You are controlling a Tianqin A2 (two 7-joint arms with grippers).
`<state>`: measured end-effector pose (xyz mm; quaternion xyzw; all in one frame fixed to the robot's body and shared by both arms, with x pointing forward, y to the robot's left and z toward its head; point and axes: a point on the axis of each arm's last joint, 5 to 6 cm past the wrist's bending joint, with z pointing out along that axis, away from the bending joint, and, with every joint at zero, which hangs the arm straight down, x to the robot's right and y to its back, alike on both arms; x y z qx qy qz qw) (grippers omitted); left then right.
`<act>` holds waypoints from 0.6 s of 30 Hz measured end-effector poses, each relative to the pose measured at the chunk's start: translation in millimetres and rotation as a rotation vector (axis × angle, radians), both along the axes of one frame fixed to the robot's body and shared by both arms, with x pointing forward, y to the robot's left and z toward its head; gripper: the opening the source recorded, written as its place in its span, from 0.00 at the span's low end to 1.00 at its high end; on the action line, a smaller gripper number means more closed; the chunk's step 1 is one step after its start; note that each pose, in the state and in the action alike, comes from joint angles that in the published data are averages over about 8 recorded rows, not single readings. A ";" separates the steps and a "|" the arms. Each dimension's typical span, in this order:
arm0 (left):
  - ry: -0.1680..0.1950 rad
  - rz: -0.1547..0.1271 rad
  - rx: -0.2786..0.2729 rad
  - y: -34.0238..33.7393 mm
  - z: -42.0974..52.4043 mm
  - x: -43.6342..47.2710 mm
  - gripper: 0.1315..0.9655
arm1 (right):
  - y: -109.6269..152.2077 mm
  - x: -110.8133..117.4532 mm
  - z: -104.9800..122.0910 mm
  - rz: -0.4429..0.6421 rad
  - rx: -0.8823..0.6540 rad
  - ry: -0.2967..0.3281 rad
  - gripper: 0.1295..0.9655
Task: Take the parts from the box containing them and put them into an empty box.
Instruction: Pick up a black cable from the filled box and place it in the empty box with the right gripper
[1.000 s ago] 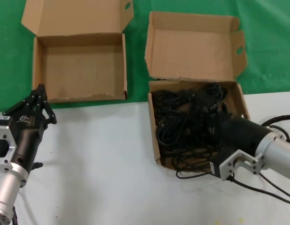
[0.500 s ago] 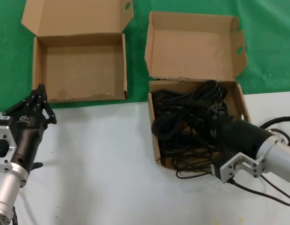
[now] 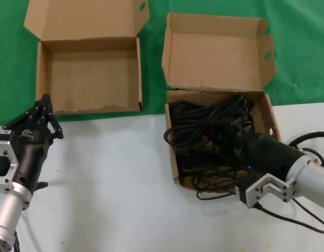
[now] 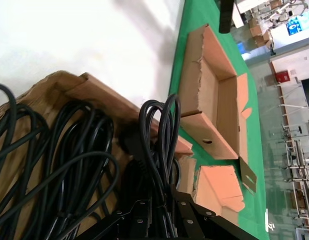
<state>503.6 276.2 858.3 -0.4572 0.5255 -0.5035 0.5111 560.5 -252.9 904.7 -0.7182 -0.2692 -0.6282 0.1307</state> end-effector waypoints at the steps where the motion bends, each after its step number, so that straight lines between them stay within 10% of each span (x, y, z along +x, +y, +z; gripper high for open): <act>1: 0.000 0.000 0.000 0.0 0.0 0.0 0.02 | 0.2 -0.8 0.7 0.000 0.004 0.001 0.12; 18: 0.000 0.000 0.000 0.0 0.0 0.0 0.02 | 10.4 -25.2 42.1 0.048 0.221 0.016 0.09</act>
